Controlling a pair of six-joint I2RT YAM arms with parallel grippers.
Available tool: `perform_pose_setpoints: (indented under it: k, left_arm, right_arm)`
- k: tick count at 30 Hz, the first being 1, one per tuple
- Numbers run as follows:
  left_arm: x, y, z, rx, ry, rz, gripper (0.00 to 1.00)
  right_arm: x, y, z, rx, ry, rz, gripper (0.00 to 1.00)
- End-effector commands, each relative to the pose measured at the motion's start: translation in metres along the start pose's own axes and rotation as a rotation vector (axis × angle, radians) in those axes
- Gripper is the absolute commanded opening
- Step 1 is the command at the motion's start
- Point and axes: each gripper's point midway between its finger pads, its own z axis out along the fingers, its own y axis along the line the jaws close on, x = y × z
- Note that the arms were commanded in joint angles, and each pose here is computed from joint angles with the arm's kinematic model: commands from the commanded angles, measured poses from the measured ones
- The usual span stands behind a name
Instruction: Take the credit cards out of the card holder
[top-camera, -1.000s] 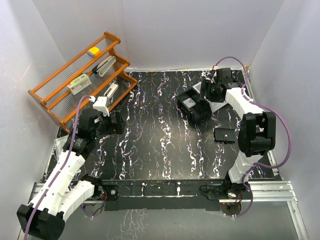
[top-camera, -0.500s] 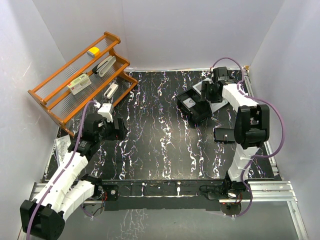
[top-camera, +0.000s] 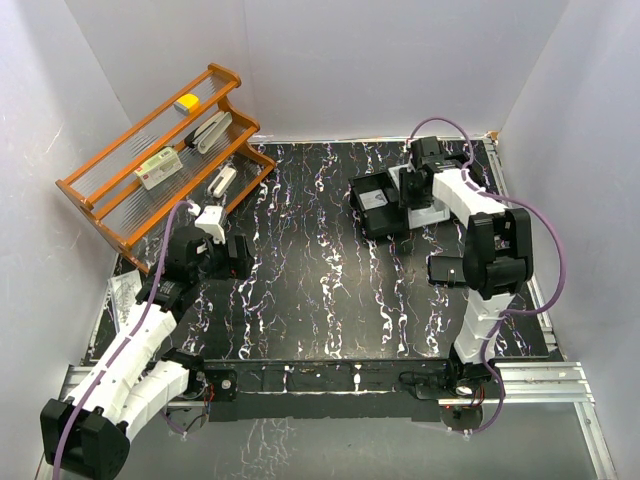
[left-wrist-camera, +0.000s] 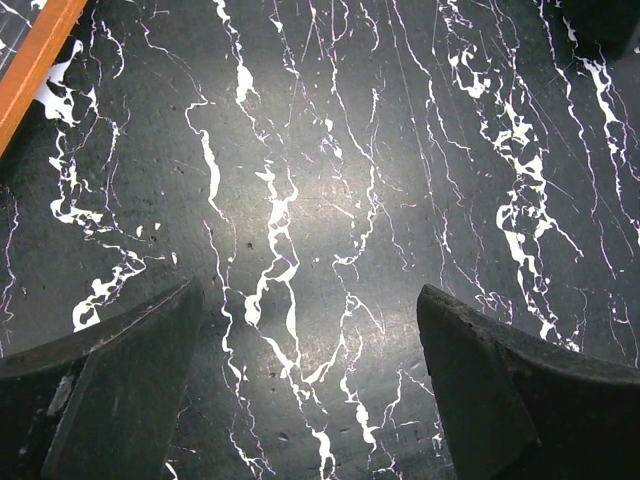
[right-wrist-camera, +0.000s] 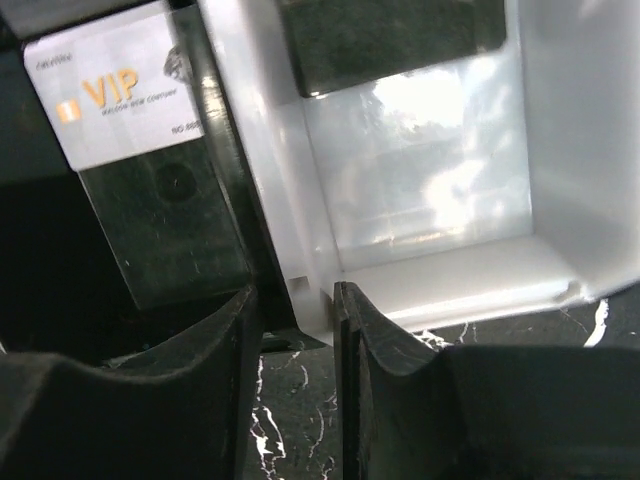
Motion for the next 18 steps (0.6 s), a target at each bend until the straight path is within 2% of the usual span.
perform_pose_setpoints:
  k: [1,6,11,18]
  left_arm:
    - [-0.015,0.000,-0.004,-0.006,-0.046,0.020,0.86]
    - [-0.014,0.000,-0.003,-0.005,-0.044,0.021,0.86]
    - [-0.014,0.002,-0.003,-0.015,-0.040,0.021,0.87]
    - [-0.016,0.005,-0.004,-0.034,-0.048,0.019,0.87]
  right_arm:
    - [-0.011,0.012,-0.020,0.063,-0.067,-0.049,0.25]
    - [0.005,0.035,-0.021,0.112,-0.048,-0.102,0.21]
    - [0.019,0.074,-0.030,0.087,-0.058,-0.112,0.20]
    - [0.043,0.130,-0.044,0.000,-0.049,-0.035,0.20]
